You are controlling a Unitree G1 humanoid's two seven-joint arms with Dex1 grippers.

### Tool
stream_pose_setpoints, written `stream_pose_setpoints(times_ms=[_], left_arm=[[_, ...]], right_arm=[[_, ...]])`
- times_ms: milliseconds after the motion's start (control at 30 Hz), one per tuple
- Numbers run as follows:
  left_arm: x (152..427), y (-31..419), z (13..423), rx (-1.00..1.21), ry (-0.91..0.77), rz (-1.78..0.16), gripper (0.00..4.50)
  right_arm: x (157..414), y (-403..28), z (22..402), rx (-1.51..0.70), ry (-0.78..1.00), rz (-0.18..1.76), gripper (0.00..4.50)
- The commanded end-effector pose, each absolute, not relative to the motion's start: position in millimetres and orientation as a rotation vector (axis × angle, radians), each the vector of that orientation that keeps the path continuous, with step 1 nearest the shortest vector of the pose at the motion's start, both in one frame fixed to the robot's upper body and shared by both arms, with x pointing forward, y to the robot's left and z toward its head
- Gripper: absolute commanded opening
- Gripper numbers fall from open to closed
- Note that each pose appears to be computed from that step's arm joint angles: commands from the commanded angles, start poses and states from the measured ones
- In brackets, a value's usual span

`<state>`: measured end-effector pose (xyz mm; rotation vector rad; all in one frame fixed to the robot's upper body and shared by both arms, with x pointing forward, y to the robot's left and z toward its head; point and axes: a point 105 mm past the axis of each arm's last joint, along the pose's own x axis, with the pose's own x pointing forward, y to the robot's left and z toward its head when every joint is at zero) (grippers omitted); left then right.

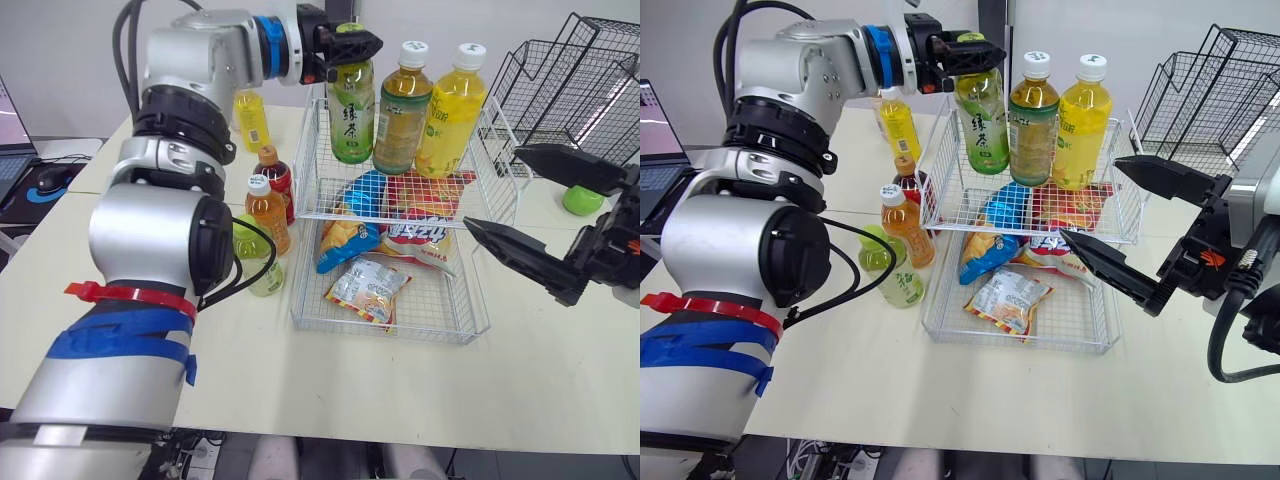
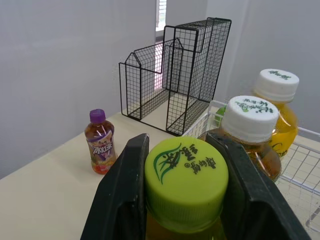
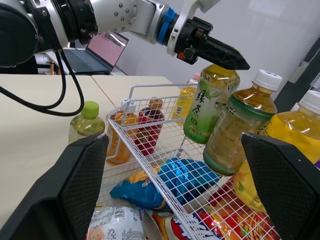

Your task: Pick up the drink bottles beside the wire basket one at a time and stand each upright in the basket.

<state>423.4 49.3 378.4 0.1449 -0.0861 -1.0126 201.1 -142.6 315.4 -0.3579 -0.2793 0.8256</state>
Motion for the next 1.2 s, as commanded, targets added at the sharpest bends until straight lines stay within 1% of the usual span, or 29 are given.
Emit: stream_pose_setpoints(times_ms=[33, 100, 267, 333, 500, 533, 600, 900, 1200], left_arm=[[417.4, 41.8, 393.0, 0.197, -0.156, -1.028, 1.38], [416.9, 38.8, 388.6, 0.216, -0.147, -1.044, 1.38], [416.1, 38.7, 384.4, 0.210, -0.130, -1.064, 1.38], [415.1, 40.3, 385.0, 0.220, -0.137, -1.072, 2.11], [409.4, 43.2, 392.5, 0.238, -0.166, -1.097, 3.61], [409.2, 44.5, 393.8, 0.242, -0.171, -1.093, 3.97], [408.8, 47.2, 394.8, 0.249, -0.175, -1.090, 4.48], [405.6, 48.3, 395.0, 0.254, -0.174, -1.113, 4.48], [405.3, 47.3, 393.2, 0.256, -0.176, -1.122, 4.48]], right_arm=[[202.7, -125.7, 290.6, -0.361, -0.276, 0.819, 4.50], [202.7, -113.1, 272.0, -0.352, -0.271, 0.822, 4.50], [205.2, -108.2, 265.4, -0.354, -0.295, 0.807, 4.50], [205.8, -108.0, 265.0, -0.356, -0.301, 0.804, 4.50], [207.2, -108.0, 266.2, -0.354, -0.317, 0.801, 4.50], [207.4, -108.1, 266.8, -0.352, -0.322, 0.800, 4.50], [207.9, -108.6, 269.7, -0.343, -0.340, 0.796, 4.50], [209.8, -122.1, 284.2, -0.337, -0.412, 0.712, 4.50], [207.4, -131.1, 281.6, -0.360, -0.387, 0.685, 4.50]])
